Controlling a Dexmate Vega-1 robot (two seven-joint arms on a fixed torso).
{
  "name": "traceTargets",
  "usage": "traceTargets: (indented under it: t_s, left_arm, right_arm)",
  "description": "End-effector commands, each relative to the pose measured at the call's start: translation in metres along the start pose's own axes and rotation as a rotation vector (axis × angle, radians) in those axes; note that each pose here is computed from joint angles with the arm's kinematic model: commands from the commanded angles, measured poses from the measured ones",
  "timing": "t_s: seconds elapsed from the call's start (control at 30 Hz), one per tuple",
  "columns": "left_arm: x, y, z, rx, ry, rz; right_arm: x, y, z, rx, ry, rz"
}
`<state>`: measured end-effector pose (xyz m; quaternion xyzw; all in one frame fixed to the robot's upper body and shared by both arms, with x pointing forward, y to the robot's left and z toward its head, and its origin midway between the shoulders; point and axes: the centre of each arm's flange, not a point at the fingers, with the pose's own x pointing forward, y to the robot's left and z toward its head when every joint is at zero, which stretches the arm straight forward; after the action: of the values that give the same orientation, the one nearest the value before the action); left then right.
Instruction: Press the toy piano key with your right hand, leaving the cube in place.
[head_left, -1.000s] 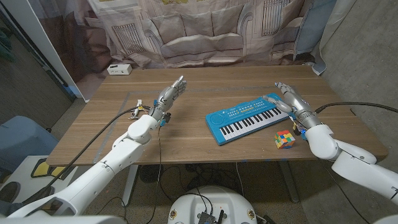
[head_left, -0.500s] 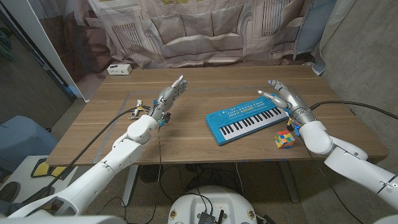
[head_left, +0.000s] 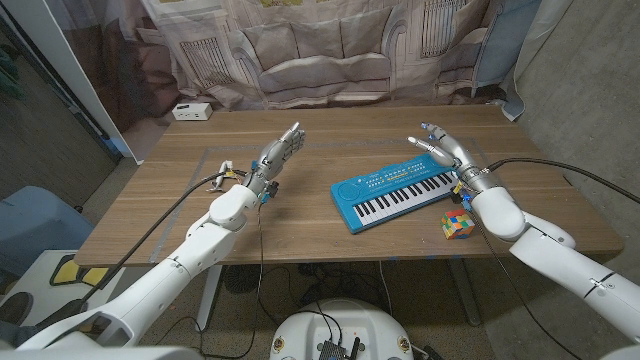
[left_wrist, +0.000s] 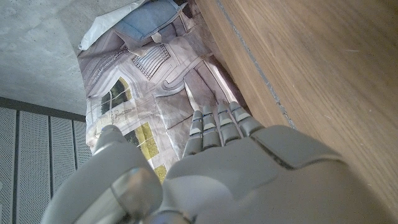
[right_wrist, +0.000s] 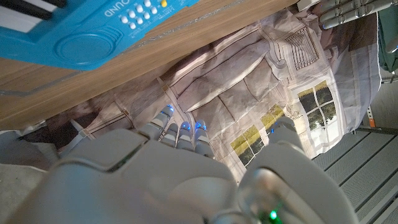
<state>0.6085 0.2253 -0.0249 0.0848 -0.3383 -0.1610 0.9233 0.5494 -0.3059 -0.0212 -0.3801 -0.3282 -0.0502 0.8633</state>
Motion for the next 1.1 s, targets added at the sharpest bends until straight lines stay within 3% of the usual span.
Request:
traceTargets:
  t_s: [0.03,0.27,0.53,0.9,1.1]
  left_arm:
    - [0.018,-0.005,-0.004,-0.014,-0.015,0.007]
    - [0.026,-0.004,-0.006,-0.020,-0.019,0.024]
    - [0.035,-0.005,-0.003,-0.009,-0.010,0.024]
    - [0.038,-0.013,-0.001,0.018,-0.003,0.026]
    - [0.039,-0.011,-0.003,-0.027,-0.024,0.004]
  right_arm:
    - [0.015,0.009,0.010,0.163,-0.101,0.032]
    - [0.024,0.011,0.007,0.237,-0.119,0.033]
    - [0.038,0.017,0.002,0.368,-0.133,0.081]
    - [0.051,0.019,0.000,0.510,-0.174,0.122]
    - [0.054,0.025,0.003,0.555,-0.162,0.138]
